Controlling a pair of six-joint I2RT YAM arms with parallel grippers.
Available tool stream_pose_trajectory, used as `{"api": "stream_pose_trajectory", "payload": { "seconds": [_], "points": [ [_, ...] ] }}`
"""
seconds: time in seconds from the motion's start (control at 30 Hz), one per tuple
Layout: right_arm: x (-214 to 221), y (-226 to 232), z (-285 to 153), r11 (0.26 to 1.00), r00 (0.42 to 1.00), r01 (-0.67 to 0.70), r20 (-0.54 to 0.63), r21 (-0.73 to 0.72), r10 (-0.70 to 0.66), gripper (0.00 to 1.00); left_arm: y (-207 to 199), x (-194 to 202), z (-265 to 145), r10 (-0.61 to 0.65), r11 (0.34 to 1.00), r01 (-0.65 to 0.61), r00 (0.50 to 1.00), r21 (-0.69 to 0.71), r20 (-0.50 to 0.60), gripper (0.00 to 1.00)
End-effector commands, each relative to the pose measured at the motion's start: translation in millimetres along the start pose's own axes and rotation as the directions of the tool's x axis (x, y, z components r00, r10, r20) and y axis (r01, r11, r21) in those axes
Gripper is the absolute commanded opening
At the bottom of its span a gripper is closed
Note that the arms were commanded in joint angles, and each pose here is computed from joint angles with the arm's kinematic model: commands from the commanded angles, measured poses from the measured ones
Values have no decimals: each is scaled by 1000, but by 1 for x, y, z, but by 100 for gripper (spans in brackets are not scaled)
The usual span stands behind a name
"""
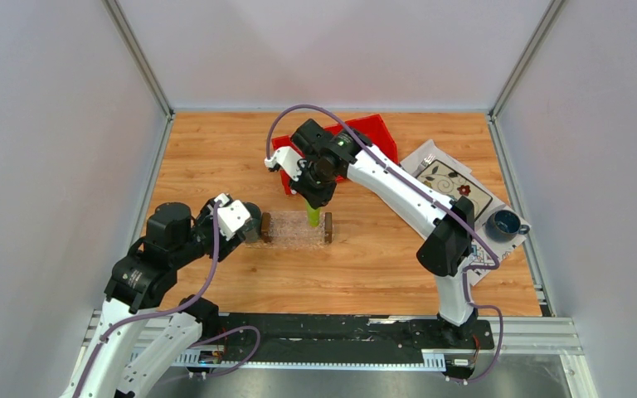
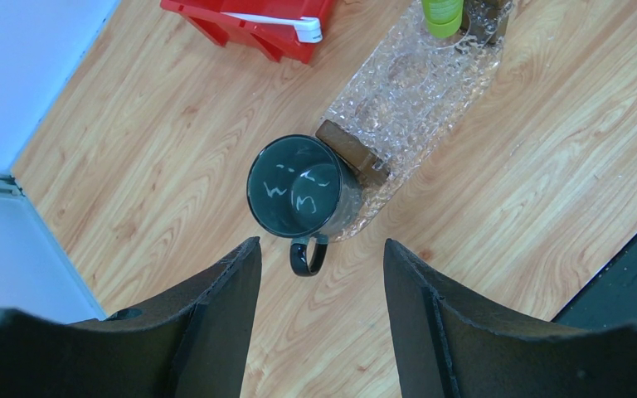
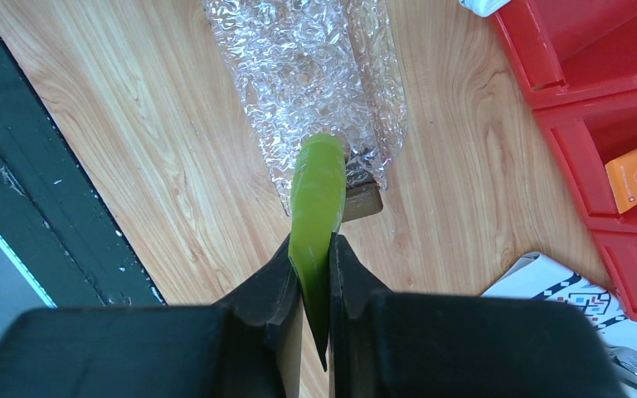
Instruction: Prepare toiletry sets of a toothbrush and toothpaste on the tray
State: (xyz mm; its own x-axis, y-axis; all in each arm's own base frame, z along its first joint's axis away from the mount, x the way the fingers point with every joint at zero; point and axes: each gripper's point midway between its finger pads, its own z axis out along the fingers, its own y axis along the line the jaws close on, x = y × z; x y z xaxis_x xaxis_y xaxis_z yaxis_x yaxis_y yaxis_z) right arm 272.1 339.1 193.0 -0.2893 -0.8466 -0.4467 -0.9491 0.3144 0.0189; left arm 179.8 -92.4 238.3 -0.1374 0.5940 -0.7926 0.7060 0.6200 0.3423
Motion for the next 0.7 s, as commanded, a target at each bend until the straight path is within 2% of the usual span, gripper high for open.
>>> {"api": "stream_pose_trajectory", "payload": {
  "seconds": [0.0,0.67],
  "points": [
    [-11,0,5,1000,999,11,31,9,-11,0,4,-2,0,4,1000,-4,1000,-21,12,64],
    [-8,-2,13,1000,1000,15,15,12,-15,0,3,0,0,12,1000,-12,1000,-22,10,64]
  ]
}}
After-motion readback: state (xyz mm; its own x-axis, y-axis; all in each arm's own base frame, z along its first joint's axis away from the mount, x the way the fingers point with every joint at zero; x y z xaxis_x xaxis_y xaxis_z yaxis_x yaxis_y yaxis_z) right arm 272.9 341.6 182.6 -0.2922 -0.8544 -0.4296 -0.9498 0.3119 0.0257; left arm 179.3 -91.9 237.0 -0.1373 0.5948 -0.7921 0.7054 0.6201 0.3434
